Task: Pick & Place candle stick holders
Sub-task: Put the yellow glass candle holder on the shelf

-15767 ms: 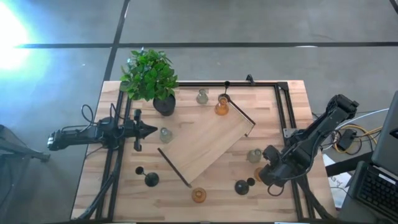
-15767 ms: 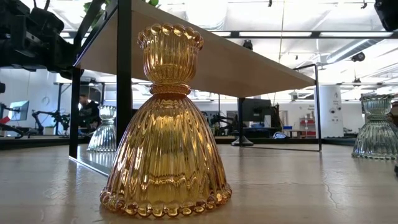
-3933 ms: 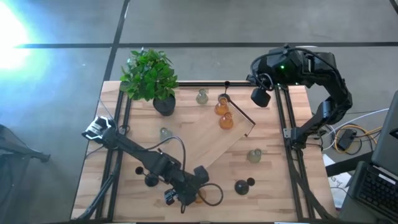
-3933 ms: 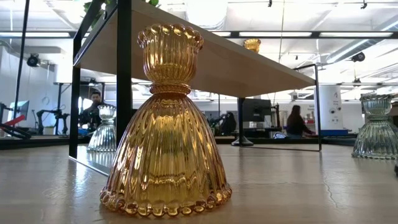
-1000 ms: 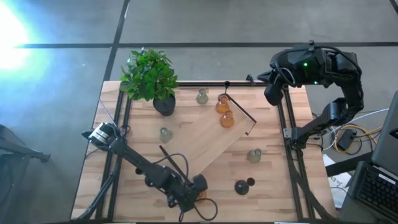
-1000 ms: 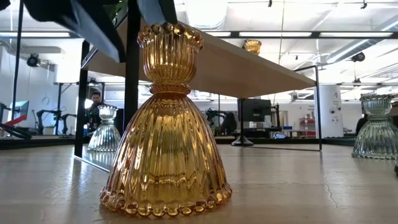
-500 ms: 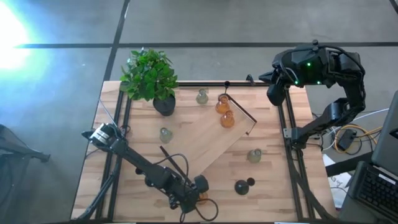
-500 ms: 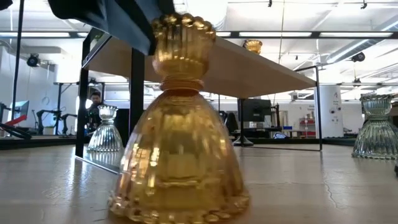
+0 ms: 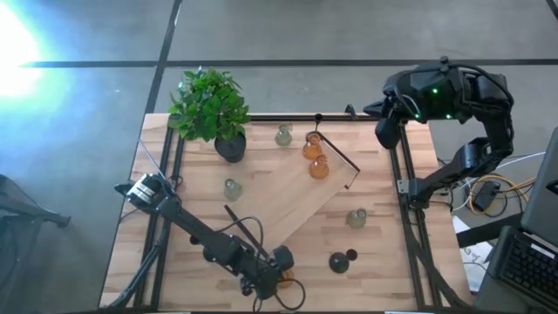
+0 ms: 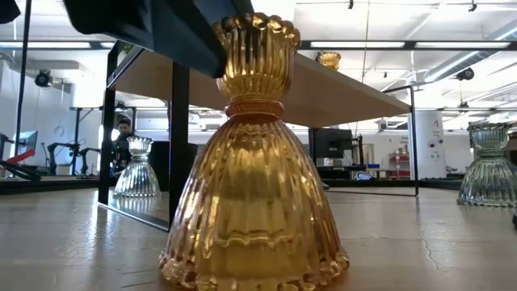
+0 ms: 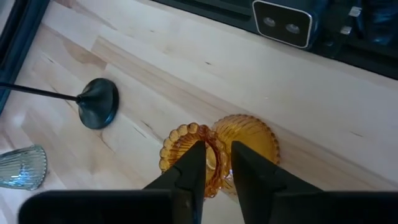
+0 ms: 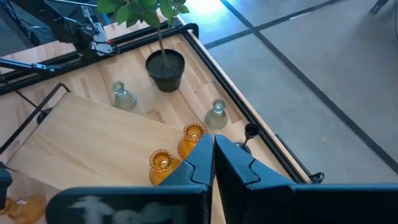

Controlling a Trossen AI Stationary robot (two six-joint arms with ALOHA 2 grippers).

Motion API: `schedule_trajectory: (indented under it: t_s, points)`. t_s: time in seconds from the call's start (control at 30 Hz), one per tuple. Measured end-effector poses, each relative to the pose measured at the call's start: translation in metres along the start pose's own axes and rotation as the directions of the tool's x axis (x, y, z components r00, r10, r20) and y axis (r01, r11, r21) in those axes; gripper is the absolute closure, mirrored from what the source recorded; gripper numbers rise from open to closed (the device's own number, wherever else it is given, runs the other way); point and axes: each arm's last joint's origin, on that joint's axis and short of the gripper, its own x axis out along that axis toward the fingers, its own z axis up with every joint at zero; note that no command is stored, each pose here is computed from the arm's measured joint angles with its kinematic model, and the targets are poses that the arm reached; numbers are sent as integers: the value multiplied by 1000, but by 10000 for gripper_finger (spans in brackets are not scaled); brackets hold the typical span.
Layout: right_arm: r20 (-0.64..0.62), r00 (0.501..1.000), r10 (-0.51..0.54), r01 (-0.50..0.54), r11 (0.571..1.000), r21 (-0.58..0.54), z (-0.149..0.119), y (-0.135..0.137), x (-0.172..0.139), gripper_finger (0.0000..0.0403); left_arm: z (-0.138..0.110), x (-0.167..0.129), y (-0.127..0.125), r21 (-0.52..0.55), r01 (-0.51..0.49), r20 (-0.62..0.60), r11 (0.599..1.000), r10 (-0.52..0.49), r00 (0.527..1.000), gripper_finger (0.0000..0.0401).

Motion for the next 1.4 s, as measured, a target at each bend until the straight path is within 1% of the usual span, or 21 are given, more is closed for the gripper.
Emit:
schedule_trajectory:
  t_s: [0.13,0.17,0.43,0.57,0.63,0.73,0.93,1.03,1.1,1.2,1.33,1.4]
  points:
    - [5,1000,1,-1,1000,11,-1,-1,-2,394,1,0,0,-10,-11,5,1000,11,1000,367]
    - [5,1000,1,-1,1000,14,-1,-1,-2,394,1,0,0,-17,-11,4,1000,11,1000,372]
    - [5,1000,22,-22,1000,21,-1,-1,-4,394,2,-3,1,-32,-17,4,999,18,1000,373]
    - [3,1000,27,-28,999,21,-1,0,-4,394,5,-10,5,-15,-11,-6,1000,11,1000,374]
    - [3,1000,27,-27,999,21,-1,0,-4,394,9,-17,10,7,-25,-4,1000,25,1000,374]
    - [3,1000,28,-28,999,21,-1,0,-4,394,19,-30,20,-5,-69,41,998,70,997,375]
    - [3,1000,28,-28,999,21,-1,0,-4,394,28,-47,40,-16,-93,27,996,93,995,375]
    - [3,1000,31,-31,999,21,-1,0,-4,394,29,-59,52,-73,-113,-1,991,113,994,375]
    - [-2,999,51,-51,998,21,-2,0,-4,394,30,-69,64,-127,-127,-5,984,127,992,375]
    - [-9,996,86,-86,996,22,-2,1,-4,394,31,-88,84,-198,-166,-5,966,168,986,375]
    - [-23,988,152,-151,988,23,-2,4,-4,394,33,-118,108,-242,-229,-29,943,229,973,376]
    - [-26,986,166,-166,986,16,-3,6,-5,394,33,-133,120,-282,-254,-42,925,252,967,376]
